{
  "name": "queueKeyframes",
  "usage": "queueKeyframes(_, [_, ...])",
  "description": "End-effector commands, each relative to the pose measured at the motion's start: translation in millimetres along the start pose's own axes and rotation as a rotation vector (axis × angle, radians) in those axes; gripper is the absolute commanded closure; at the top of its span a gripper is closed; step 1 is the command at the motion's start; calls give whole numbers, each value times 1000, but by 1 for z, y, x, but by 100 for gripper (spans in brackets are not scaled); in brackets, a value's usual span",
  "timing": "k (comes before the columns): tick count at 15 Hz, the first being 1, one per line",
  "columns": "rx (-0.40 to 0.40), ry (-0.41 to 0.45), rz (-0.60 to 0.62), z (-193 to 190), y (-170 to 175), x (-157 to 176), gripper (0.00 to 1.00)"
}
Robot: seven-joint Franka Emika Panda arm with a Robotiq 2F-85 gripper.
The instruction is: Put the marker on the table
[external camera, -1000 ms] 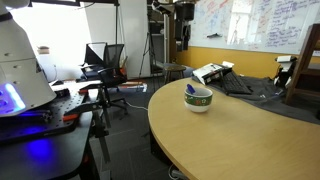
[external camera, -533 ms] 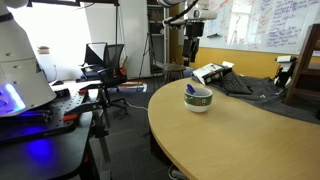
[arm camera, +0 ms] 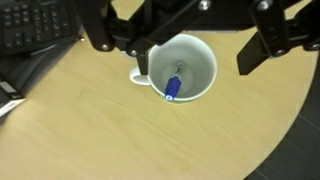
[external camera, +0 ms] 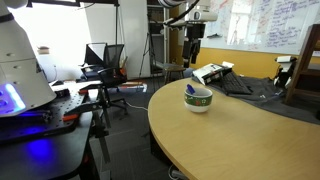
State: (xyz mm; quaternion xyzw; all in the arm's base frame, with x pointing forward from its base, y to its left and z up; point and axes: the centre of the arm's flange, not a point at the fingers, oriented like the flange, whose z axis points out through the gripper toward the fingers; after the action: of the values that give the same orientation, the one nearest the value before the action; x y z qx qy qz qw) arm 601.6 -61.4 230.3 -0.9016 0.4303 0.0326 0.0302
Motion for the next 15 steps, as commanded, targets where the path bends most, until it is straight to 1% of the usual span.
queueKeyframes(1, [35,-71,128,13,4,28,0])
queueKeyframes(2, [51,-86,176,20,8,38,0])
queueKeyframes(3, [66,-105,199,26,11,47,11])
queueKeyframes(4, [64,-117,228,33,11,55,26])
queueKeyframes(5, [71,-125,246,41,11,63,32])
queueKeyframes(6, [72,-130,260,46,9,69,42])
queueKeyframes(9, [53,-156,268,68,3,86,64])
queueKeyframes(10, [43,-168,277,74,1,91,67])
queueKeyframes(12, [19,-194,288,88,-2,98,67])
queueKeyframes(13, [10,-213,300,94,-2,100,62])
queueKeyframes(15, [-1,-246,304,105,-2,105,56])
